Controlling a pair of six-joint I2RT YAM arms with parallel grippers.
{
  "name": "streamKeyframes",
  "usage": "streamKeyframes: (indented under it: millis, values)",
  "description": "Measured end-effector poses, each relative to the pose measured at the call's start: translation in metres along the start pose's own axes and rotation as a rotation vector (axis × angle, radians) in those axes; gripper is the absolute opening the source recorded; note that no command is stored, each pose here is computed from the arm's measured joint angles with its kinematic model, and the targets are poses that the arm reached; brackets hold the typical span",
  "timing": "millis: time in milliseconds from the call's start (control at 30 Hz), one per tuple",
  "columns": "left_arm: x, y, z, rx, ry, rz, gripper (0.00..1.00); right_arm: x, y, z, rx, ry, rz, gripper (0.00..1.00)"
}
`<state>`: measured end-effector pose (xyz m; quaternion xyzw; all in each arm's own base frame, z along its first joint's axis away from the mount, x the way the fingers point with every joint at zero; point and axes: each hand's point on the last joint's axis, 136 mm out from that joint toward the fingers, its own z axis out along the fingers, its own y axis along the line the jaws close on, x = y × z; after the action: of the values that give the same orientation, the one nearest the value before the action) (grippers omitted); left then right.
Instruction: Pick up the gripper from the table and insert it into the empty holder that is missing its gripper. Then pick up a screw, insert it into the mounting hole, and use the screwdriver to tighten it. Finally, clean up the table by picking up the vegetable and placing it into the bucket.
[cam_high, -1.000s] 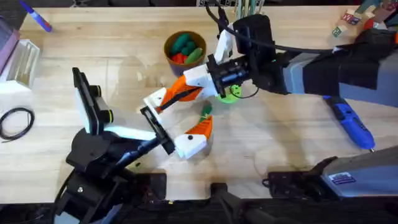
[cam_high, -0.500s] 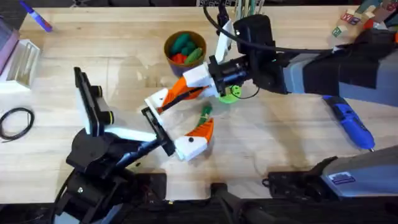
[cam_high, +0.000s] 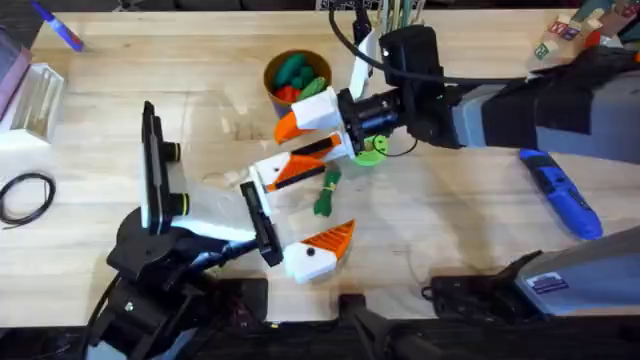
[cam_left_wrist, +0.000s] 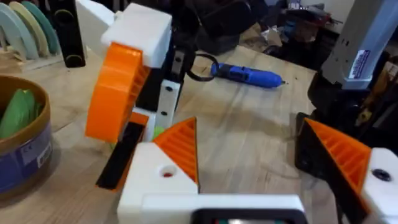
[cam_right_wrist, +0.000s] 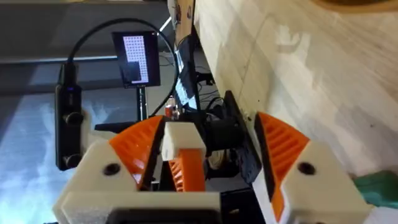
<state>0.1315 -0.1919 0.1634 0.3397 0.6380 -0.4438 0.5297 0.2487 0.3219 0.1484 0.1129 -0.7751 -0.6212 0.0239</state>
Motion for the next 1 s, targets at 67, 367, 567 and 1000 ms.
streamKeyframes:
  millis: [67,367,567,1000]
  values:
    - [0.0,-0.001,0.0,0.005,0.001,0.002,0.985,-0.006,-0.004,-0.002,0.021,-0.03,-0.018,0.86]
    - [0.0,-0.001,0.0,0.006,0.001,0.002,0.985,-0.038,-0.025,-0.057,0.302,-0.259,-0.07,0.864]
    - [0.0,-0.001,0.0,0.007,0.001,0.002,0.985,-0.029,-0.045,-0.099,0.706,-0.301,-0.174,0.866]
    - [0.0,-0.001,0.0,0.008,0.002,0.002,0.985,-0.003,-0.104,-0.107,1.216,-0.107,-0.368,0.706]
